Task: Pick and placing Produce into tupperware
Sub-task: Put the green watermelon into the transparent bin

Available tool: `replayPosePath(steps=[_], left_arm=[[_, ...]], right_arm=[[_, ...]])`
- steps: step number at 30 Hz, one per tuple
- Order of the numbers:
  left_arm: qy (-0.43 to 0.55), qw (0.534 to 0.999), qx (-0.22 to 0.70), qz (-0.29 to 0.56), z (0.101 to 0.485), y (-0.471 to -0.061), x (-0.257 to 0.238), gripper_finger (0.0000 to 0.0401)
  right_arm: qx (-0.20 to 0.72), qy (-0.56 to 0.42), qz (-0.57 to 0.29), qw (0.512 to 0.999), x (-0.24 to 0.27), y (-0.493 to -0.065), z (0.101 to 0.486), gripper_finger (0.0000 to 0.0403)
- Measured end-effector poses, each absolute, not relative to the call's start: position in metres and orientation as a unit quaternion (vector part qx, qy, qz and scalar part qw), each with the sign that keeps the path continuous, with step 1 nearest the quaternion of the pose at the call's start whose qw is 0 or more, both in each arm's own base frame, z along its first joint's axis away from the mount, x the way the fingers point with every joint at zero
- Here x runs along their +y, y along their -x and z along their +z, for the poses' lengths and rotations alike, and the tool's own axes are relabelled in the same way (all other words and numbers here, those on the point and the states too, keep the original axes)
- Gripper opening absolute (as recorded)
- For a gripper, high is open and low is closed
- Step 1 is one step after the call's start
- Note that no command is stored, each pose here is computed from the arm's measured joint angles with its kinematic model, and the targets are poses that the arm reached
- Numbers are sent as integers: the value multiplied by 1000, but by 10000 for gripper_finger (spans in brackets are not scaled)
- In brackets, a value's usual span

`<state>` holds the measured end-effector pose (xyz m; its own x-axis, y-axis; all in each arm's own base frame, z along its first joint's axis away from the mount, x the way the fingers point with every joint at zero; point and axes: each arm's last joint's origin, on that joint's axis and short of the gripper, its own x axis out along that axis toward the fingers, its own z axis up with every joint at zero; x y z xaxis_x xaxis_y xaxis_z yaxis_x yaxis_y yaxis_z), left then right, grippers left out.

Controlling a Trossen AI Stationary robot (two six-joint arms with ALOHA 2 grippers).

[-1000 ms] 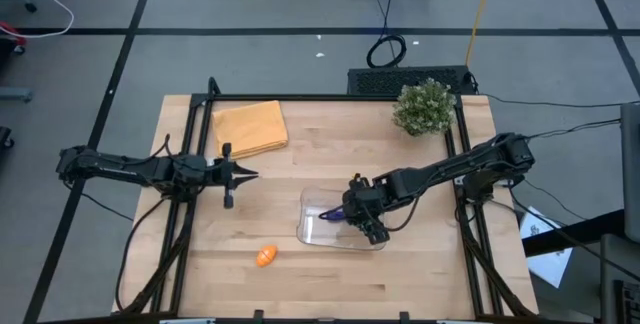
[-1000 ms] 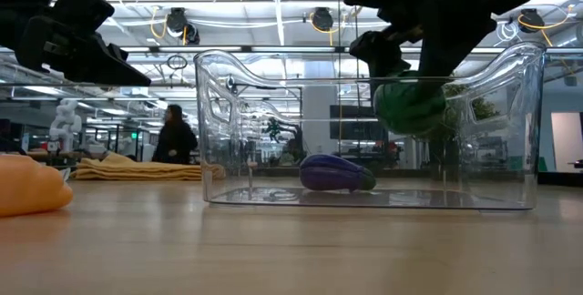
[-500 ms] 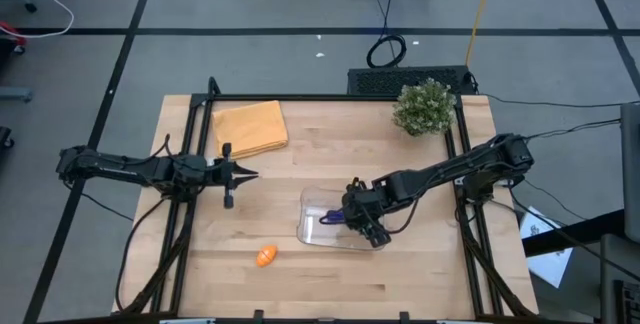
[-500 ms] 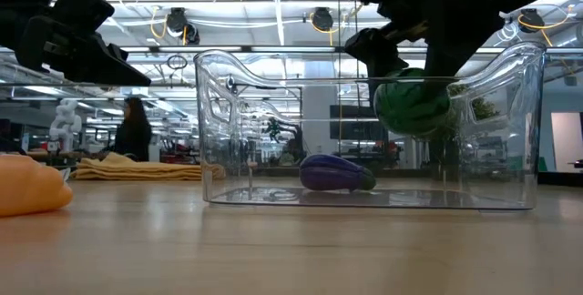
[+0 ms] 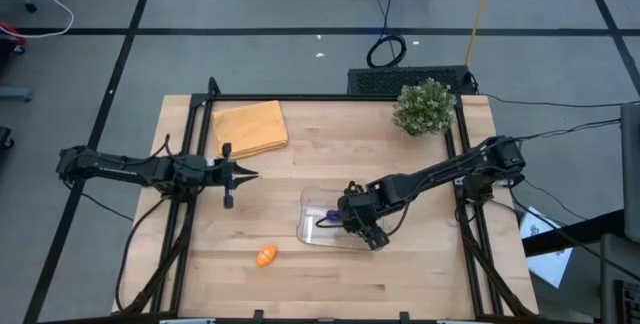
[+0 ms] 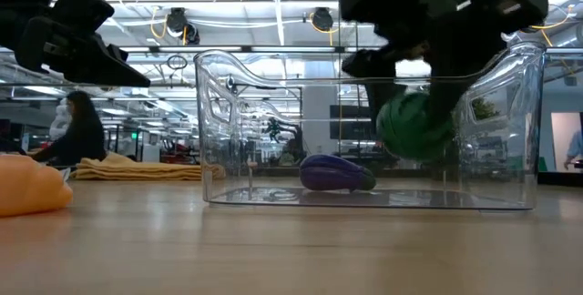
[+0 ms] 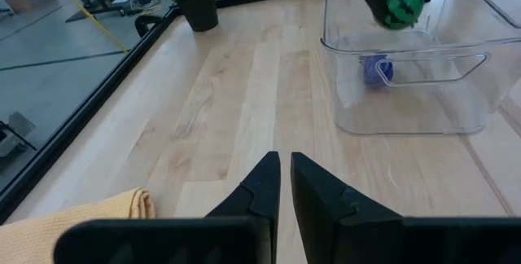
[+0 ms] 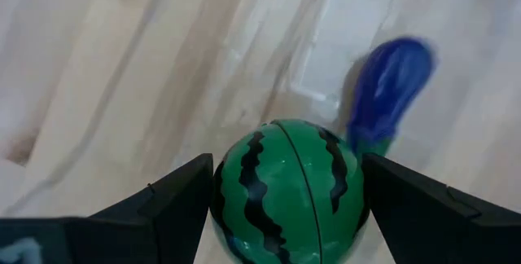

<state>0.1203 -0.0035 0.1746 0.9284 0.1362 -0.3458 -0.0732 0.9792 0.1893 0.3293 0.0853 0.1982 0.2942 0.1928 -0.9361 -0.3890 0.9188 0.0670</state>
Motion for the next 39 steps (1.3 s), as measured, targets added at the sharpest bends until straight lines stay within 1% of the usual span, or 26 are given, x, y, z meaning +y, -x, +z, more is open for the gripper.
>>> replayPosePath(steps=[3, 12, 20, 25, 32, 39], left_arm=[[-87, 978, 182, 54, 175, -120, -3, 37], [-87, 977, 186, 54, 174, -120, -3, 37], [-86, 977, 188, 53, 173, -120, -3, 37], [-86, 977, 188, 53, 173, -120, -3, 37], [-86, 977, 188, 53, 173, -120, -3, 37], [-87, 977, 189, 53, 173, -120, -3, 37]], right_arm=[[574, 82, 188, 793, 86, -331, 192, 288], [569, 95, 197, 793, 86, -331, 193, 288], [568, 63, 166, 804, 81, -334, 193, 288], [547, 32, 151, 823, 83, -340, 195, 288], [549, 14, 134, 825, 84, -340, 195, 288], [576, 25, 133, 806, 94, -343, 172, 288]])
